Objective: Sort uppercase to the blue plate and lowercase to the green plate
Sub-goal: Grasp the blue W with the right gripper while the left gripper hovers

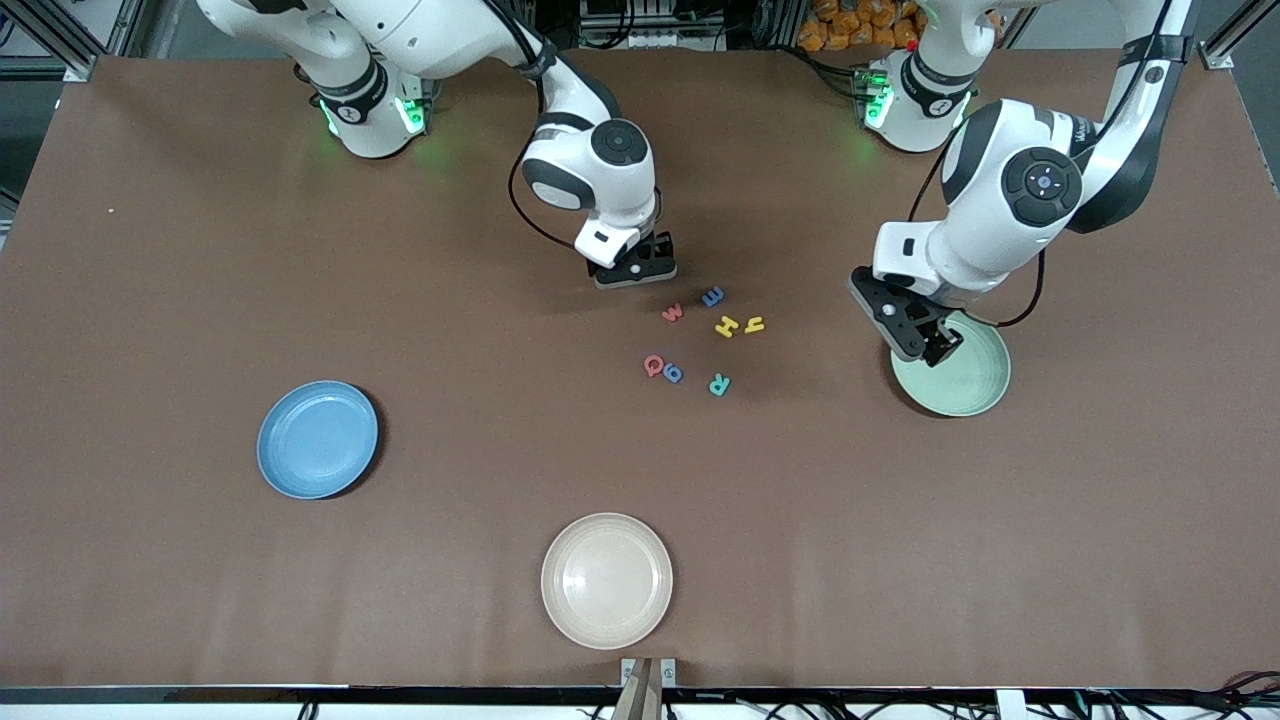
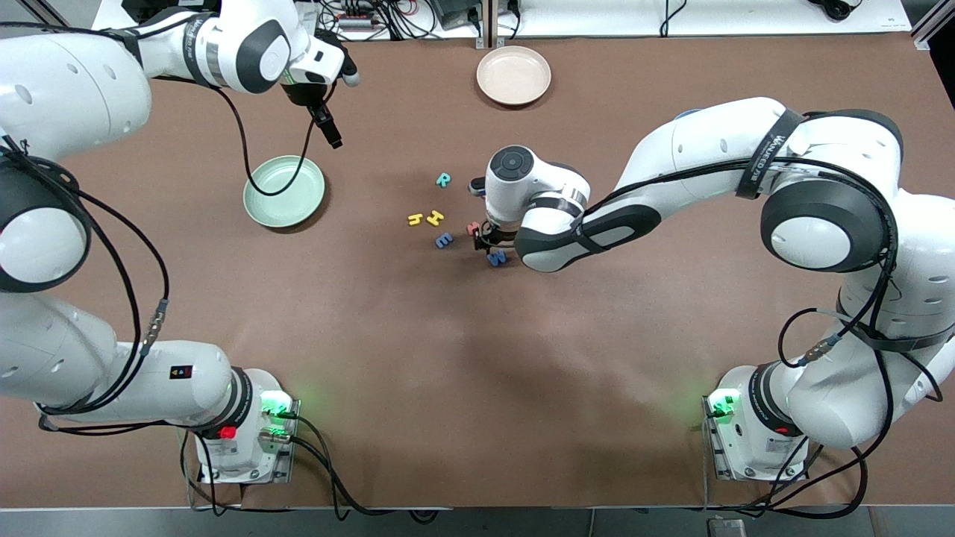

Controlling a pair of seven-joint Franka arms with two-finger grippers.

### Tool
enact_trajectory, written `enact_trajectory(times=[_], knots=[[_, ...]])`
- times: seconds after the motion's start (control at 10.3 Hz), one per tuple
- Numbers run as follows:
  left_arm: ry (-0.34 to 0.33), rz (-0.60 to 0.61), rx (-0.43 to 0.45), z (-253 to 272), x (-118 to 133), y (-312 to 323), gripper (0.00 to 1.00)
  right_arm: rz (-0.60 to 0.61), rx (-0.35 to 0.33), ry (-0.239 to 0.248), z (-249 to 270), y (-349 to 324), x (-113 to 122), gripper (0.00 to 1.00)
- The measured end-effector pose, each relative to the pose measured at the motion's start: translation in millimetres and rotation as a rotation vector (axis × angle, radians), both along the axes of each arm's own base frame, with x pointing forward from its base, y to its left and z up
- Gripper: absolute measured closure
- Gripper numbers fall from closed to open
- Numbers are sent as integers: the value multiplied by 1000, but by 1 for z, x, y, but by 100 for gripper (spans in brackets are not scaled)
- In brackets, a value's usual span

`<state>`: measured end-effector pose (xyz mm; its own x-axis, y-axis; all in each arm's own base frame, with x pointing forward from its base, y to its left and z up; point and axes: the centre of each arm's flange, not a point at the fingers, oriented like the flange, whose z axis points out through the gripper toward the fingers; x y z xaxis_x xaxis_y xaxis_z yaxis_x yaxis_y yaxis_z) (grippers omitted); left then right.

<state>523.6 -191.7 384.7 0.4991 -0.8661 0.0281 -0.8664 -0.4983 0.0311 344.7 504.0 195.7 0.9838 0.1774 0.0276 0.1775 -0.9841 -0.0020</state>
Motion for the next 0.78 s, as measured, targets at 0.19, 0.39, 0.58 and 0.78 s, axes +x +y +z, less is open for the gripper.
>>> enact_trajectory(times=[0.19,0.39,0.58,0.78], knots=[[1,0,0,-1,0,0,0,4,-5,4,-10,4,-8,13],[-10,-9,-4,-3,-1,-2,0,-4,-15,-5,-20,4,-12,15],[-28,-74,-11,-12,-8,-12,0,-14,-15,-8,-26,5,-12,21],[-35,-154,-12,-18,-12,-13,0,-19,-8,-12,-23,8,-9,26]])
